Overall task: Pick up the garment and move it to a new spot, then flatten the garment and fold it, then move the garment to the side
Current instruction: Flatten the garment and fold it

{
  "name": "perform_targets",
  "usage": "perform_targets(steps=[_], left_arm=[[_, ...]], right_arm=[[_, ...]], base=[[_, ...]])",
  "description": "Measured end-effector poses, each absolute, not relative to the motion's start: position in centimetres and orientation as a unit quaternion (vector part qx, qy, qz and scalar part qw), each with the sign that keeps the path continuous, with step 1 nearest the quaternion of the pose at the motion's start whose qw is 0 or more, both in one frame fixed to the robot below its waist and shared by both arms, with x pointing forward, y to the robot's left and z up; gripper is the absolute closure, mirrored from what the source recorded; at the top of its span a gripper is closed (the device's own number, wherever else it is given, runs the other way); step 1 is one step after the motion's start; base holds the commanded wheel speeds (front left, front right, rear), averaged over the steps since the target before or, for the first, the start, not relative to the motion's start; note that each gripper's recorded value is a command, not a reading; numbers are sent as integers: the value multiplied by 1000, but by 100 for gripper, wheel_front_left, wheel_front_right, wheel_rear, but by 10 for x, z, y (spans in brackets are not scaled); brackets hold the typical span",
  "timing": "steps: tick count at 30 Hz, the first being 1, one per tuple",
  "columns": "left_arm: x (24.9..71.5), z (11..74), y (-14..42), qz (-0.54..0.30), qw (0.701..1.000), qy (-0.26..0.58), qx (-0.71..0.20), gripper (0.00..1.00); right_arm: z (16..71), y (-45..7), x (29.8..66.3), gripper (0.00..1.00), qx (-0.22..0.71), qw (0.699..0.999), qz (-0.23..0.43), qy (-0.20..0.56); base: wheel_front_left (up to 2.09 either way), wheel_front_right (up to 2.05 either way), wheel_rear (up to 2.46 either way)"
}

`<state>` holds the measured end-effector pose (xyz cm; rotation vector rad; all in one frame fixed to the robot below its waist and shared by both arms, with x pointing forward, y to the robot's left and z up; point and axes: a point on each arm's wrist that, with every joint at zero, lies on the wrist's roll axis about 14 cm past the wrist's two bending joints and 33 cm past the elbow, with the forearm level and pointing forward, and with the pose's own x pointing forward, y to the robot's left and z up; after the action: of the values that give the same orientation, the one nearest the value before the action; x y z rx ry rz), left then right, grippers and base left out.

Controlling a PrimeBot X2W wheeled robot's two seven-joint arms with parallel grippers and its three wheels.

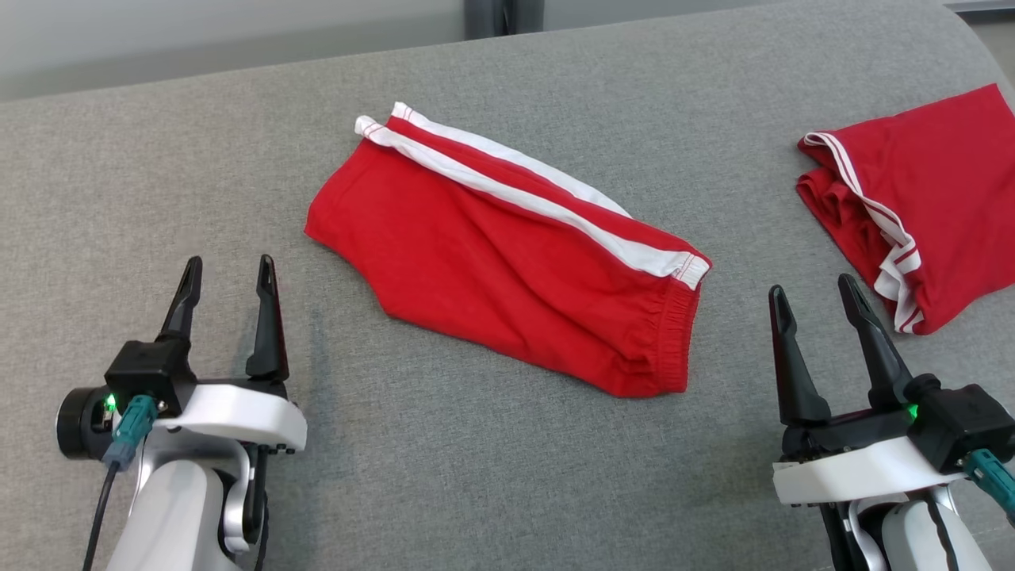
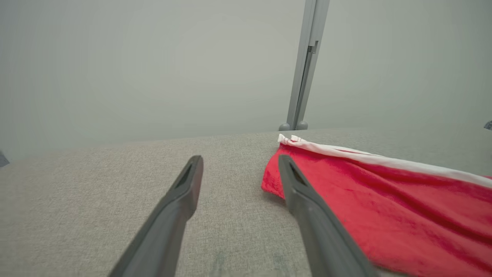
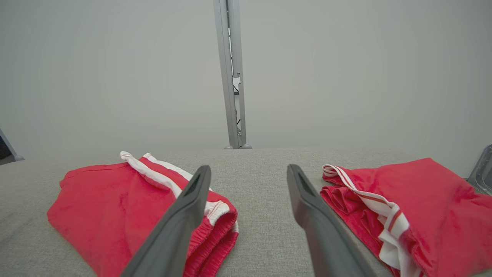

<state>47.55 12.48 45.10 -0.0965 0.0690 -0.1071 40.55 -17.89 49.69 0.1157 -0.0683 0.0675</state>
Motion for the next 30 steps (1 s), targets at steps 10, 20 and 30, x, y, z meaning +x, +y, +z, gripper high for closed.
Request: perform_targets(steps=[10, 20, 30], left_arm=[[466, 454, 131, -52, 997, 42, -39, 0], [509, 466, 90, -143, 988, 44, -34, 0], [541, 392, 58, -210, 955, 206, -27, 0]], right_arm=[[493, -177, 408, 0, 60, 997, 34, -30], [486, -177, 423, 0, 63, 997, 35, -25], [477, -185, 430, 0, 69, 997, 24, -14]], base=[[0, 0, 0], [0, 0, 0], [0, 0, 0]])
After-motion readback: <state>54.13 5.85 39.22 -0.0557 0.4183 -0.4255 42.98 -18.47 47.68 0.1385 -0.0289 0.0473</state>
